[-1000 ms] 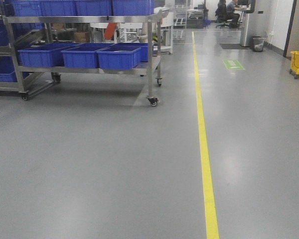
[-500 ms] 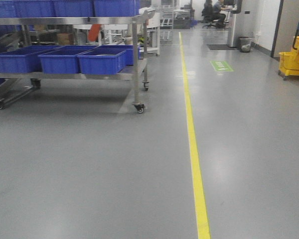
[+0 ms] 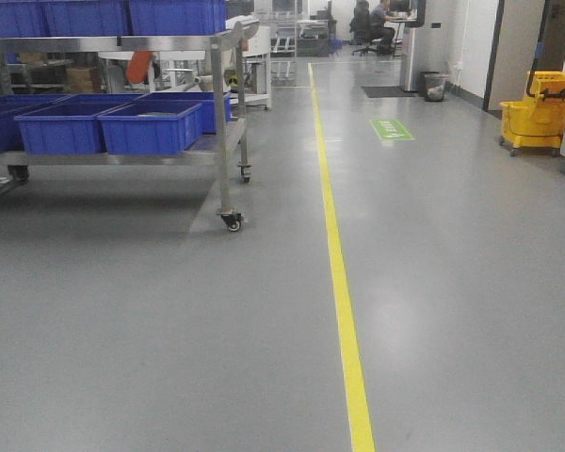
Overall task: Pick and sort blue part to right shelf
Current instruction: 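Drive the base away from the table, holding both bottles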
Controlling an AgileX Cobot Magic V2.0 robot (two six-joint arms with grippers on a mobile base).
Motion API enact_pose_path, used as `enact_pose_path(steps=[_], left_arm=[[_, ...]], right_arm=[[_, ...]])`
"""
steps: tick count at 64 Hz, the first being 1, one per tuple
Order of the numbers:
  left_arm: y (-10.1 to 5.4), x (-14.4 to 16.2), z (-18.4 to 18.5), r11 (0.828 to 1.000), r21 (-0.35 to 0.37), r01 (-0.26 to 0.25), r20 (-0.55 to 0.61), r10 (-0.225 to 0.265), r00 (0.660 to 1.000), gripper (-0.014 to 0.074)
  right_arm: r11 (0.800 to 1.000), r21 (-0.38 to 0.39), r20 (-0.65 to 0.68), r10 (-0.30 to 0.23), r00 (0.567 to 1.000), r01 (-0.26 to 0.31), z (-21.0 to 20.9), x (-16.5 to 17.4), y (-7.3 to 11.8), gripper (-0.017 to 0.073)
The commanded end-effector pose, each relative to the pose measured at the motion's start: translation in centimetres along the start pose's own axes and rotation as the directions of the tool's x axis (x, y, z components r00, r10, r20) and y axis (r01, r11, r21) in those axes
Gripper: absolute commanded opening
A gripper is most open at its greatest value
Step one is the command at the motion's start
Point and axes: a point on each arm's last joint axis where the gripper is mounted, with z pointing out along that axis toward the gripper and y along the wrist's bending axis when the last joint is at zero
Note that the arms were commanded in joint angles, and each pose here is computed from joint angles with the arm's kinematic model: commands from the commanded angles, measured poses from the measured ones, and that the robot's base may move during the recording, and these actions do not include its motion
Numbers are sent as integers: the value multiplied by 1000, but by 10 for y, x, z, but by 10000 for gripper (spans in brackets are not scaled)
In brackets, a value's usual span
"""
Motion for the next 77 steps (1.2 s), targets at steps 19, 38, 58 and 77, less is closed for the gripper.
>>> enact_pose_path(steps=[19, 38, 58, 77], left_arm=[[1, -18, -3, 1000, -14, 7, 113, -5, 994, 405], [1, -18, -3, 1000, -14, 7, 113, -5, 994, 405], [1, -18, -3, 1000, -14, 7, 113, -5, 994, 405], [1, -18, -3, 1000, -14, 7, 113, -5, 994, 405]], right_arm=[[1000, -1, 109, -19, 994, 19, -1, -17, 0, 402], [1000, -1, 109, -19, 994, 19, -1, -17, 0, 402], [1000, -1, 109, -19, 994, 19, -1, -17, 0, 402], [1000, -1, 109, -19, 994, 19, -1, -17, 0, 402]])
